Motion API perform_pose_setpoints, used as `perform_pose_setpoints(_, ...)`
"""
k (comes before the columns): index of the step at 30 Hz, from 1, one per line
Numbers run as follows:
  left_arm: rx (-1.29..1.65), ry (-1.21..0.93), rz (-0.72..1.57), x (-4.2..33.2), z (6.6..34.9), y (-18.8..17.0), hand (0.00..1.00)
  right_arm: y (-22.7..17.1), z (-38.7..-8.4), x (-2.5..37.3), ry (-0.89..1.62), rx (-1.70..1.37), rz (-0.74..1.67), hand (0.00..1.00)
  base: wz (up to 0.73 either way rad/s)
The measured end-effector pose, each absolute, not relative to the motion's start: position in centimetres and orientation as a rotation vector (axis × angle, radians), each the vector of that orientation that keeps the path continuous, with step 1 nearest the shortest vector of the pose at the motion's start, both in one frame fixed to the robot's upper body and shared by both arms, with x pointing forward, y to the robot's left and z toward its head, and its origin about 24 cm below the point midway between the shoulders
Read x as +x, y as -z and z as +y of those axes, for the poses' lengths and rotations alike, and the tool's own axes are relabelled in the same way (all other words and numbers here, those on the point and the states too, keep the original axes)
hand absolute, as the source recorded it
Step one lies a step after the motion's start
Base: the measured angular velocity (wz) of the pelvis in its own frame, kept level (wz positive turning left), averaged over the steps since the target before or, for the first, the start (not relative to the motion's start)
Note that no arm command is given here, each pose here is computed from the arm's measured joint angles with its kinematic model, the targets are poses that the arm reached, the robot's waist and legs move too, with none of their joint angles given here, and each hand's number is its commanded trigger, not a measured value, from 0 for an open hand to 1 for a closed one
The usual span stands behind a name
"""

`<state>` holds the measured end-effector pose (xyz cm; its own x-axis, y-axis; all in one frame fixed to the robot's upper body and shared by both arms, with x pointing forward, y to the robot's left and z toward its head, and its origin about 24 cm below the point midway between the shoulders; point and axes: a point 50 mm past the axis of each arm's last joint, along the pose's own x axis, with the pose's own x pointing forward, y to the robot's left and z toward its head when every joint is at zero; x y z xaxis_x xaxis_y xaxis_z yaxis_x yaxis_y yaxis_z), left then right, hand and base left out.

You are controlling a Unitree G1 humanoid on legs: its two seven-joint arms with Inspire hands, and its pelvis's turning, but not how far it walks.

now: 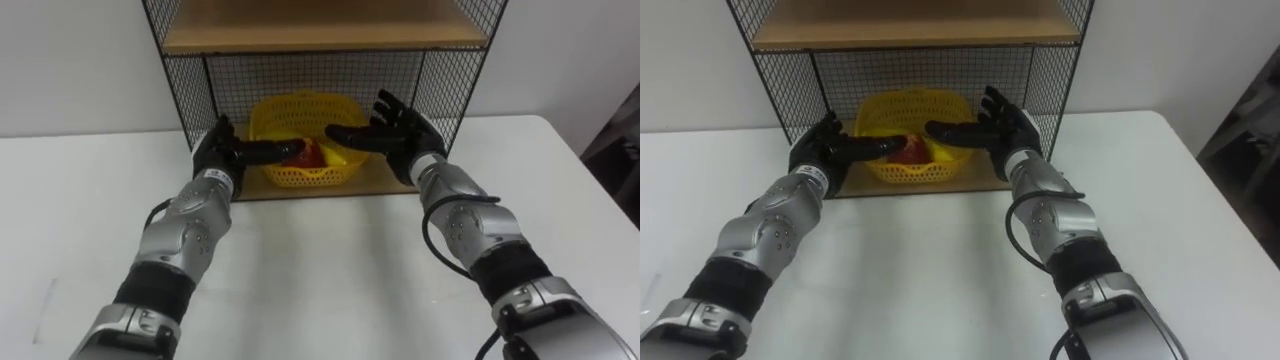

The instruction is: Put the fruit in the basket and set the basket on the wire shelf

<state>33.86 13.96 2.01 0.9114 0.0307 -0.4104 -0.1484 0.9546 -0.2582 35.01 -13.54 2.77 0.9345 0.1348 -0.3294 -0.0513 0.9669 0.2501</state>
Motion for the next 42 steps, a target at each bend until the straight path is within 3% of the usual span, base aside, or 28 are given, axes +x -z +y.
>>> perform_pose_setpoints(4, -0.293, -0.082, 0.402, 33.9, 14.0, -2.3, 0.00, -2.9, -13.8, 35.0, -0.095, 0.249, 0.346, 0.00, 0.00)
perform_pose_setpoints(12, -0.297, -0.028, 0.184, 34.7, 14.2, -7.5, 0.00, -5.2, -13.8, 35.1, -0.115, 0.301, 0.237, 0.00, 0.00)
perform_pose_setpoints(19, -0.289, -0.009, 0.158, 32.8, 14.5, -6.8, 0.00, -5.1, -15.7, 33.8, -0.050, 0.275, 0.184, 0.00, 0.00)
perform_pose_setpoints(28, -0.267, 0.051, 0.067, 31.2, 13.8, -8.3, 0.00, -6.7, -15.3, 32.0, -0.096, 0.161, 0.079, 0.00, -0.01)
perform_pose_setpoints(42, -0.253, 0.161, 0.101, 27.4, 12.2, -5.9, 0.00, -4.7, -14.4, 27.8, -0.174, 0.170, 0.101, 0.00, -0.01)
